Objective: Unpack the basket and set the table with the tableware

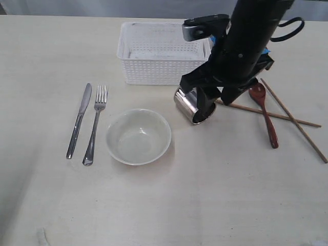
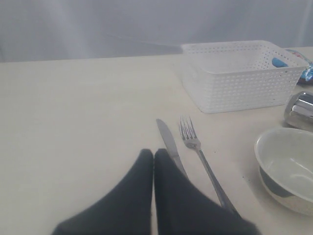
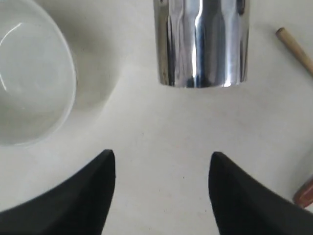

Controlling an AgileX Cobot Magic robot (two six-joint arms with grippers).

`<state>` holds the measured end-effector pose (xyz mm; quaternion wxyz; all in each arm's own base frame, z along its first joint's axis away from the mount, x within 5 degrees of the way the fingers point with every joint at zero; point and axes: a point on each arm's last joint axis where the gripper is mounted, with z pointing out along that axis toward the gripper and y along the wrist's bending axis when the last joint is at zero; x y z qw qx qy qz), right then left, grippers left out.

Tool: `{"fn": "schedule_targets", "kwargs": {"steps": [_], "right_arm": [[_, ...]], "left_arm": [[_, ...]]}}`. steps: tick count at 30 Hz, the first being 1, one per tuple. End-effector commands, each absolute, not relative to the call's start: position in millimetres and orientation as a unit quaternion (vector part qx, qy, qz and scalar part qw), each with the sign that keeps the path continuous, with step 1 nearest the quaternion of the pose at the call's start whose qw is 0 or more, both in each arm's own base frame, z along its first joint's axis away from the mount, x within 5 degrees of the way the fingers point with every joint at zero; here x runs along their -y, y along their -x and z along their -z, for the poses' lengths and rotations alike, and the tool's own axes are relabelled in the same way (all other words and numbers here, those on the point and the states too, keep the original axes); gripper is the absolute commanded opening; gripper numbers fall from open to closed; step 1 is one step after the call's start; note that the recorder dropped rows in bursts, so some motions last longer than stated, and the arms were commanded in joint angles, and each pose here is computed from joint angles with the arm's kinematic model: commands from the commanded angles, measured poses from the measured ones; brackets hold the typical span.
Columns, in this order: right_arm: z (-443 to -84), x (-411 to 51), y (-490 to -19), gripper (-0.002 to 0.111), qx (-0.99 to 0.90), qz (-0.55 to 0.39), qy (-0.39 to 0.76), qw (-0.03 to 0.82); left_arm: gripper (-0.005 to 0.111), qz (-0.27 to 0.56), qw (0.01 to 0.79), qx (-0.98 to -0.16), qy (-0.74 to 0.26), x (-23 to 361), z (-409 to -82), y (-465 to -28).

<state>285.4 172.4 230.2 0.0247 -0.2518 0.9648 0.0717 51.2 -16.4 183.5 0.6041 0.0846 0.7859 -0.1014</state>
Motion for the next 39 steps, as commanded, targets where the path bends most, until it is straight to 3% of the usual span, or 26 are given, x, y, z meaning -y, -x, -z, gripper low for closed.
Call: {"fn": "schedule_targets", "kwargs": {"steps": [1, 5, 10, 14, 23, 39], "right_arm": [[-244, -141, -271, 0.053, -0.970, -0.084, 0.220, 0.057], [-249, -110, -246, 0.053, -0.969, -0.141, 0.133, 0.154], [-226, -110, -221, 0.053, -0.934, -0.261, 0.005, 0.244], [-196, -111, -218, 0.053, -0.924, -0.283, -0.061, 0.249], [-167, -115, -239, 0.053, -0.922, -0.282, -0.126, 0.236], [-124, -133, -284, 0.053, -0.938, -0.259, -0.083, 0.217]], "left_arm": [[0.000, 0.103, 0.605, -0.785, -0.087, 17, -183, -51], [0.000, 0.103, 0.605, -0.785, -0.087, 17, -183, -51], [0.000, 0.103, 0.605, -0.785, -0.087, 17, -183, -51], [0.000, 0.103, 0.605, -0.785, -0.087, 17, -183, -51], [0.000, 0.103, 0.605, -0.785, -0.087, 17, -183, -51], [0.000, 0.103, 0.605, -0.785, -0.087, 17, -183, -51]]}}
